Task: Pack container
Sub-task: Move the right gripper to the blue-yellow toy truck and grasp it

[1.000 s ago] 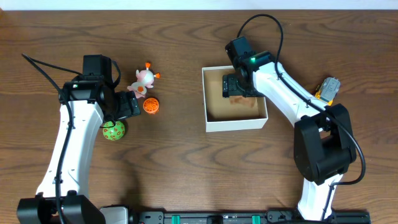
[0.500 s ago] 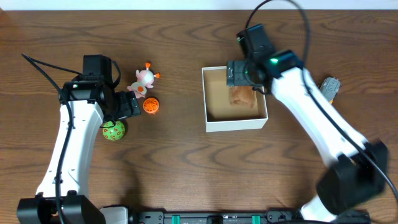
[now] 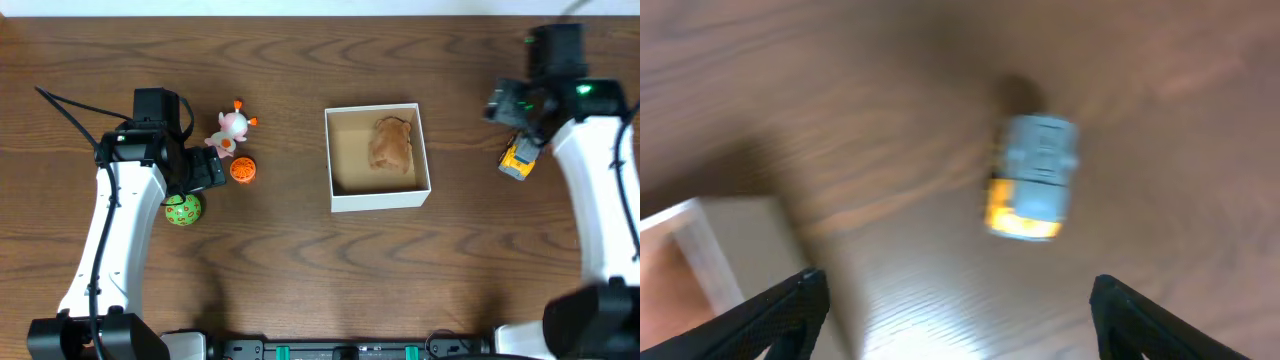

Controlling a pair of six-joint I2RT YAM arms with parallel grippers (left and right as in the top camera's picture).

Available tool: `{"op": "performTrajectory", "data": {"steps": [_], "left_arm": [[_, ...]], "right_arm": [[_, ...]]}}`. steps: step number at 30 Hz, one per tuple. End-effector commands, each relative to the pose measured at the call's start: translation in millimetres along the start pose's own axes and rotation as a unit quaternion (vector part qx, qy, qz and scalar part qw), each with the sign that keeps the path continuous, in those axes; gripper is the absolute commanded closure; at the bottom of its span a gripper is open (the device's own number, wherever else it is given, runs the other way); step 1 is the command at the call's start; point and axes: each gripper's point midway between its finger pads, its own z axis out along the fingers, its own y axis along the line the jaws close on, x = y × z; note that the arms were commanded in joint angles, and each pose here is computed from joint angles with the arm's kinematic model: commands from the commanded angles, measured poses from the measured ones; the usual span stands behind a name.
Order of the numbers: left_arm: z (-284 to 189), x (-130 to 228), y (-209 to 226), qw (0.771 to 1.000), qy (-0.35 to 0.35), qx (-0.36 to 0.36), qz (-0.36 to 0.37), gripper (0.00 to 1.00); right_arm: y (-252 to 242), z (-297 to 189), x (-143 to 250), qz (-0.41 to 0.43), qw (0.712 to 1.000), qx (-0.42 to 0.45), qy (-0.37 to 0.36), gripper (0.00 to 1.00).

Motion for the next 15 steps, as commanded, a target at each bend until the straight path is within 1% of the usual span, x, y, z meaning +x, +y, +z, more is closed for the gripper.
{"op": "performTrajectory", "data": {"steps": [1, 6, 15], "left_arm": [[-3, -5, 0, 1.0, -0.005, 0.0, 0.004, 0.02], [-3, -5, 0, 1.0, -0.005, 0.0, 0.004, 0.02], [-3, -5, 0, 1.0, -0.005, 0.0, 0.004, 0.02]], "right_arm": [[-15, 33, 7, 0.041, 0.998, -0.008, 0.056, 0.16], [-30, 77, 19, 0.063, 0.991, 0.005, 0.114, 0.17], [-44, 127, 27, 0.078, 0.986, 0.028, 0.146, 0.15]]}}
